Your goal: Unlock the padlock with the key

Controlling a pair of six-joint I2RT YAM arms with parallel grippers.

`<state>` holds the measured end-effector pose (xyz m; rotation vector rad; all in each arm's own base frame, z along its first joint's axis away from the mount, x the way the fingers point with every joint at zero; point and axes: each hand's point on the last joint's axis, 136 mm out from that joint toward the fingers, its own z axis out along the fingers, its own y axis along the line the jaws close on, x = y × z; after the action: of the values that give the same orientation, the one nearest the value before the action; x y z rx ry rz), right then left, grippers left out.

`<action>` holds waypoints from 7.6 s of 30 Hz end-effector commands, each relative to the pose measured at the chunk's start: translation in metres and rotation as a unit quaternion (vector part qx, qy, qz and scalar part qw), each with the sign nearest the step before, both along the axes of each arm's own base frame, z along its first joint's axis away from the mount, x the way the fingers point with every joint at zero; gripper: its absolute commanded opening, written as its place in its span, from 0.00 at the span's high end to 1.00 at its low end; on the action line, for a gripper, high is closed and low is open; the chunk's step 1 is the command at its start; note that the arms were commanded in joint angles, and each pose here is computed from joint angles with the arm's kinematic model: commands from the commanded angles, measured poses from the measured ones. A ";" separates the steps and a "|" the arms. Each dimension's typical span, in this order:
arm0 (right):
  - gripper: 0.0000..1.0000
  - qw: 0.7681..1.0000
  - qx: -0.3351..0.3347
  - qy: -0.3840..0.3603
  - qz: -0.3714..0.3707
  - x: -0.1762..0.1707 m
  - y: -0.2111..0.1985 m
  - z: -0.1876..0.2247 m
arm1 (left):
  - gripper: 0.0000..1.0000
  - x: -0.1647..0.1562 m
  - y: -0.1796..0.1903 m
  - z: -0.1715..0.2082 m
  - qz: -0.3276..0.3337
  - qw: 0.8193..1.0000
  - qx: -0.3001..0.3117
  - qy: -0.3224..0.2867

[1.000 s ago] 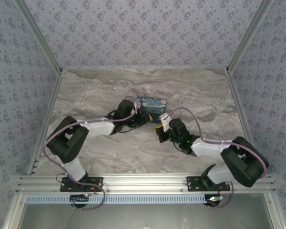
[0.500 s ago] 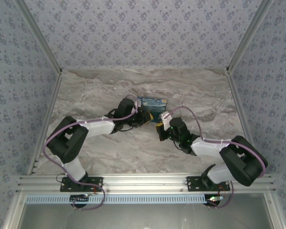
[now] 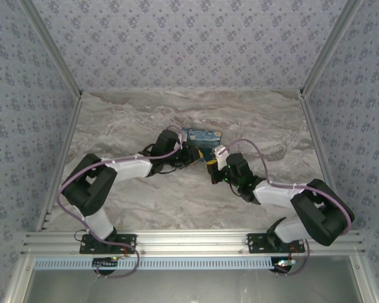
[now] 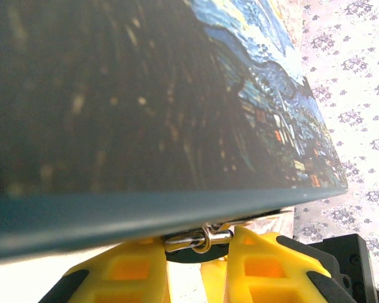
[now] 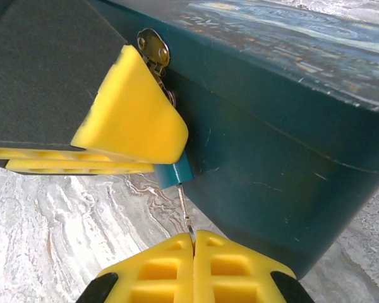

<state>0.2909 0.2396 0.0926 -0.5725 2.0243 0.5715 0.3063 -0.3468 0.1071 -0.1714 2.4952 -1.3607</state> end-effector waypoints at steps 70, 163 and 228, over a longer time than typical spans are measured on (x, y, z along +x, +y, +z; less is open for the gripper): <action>1.00 0.996 0.083 -0.035 0.020 0.023 -0.007 0.039 | 0.88 -0.015 -0.023 0.045 -0.067 0.995 -0.068 0.002; 1.00 0.865 0.319 0.321 -0.217 0.007 0.007 -0.023 | 0.56 -0.001 -0.004 -0.034 0.044 0.996 -0.054 0.061; 1.00 0.811 0.407 0.343 -0.243 0.012 0.017 -0.003 | 0.66 -0.012 -0.011 -0.058 0.134 0.983 -0.033 0.119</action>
<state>0.2976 0.2521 0.0736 0.7493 2.2103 1.2951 0.3100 -0.3586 0.0727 -0.6207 2.3657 -1.4380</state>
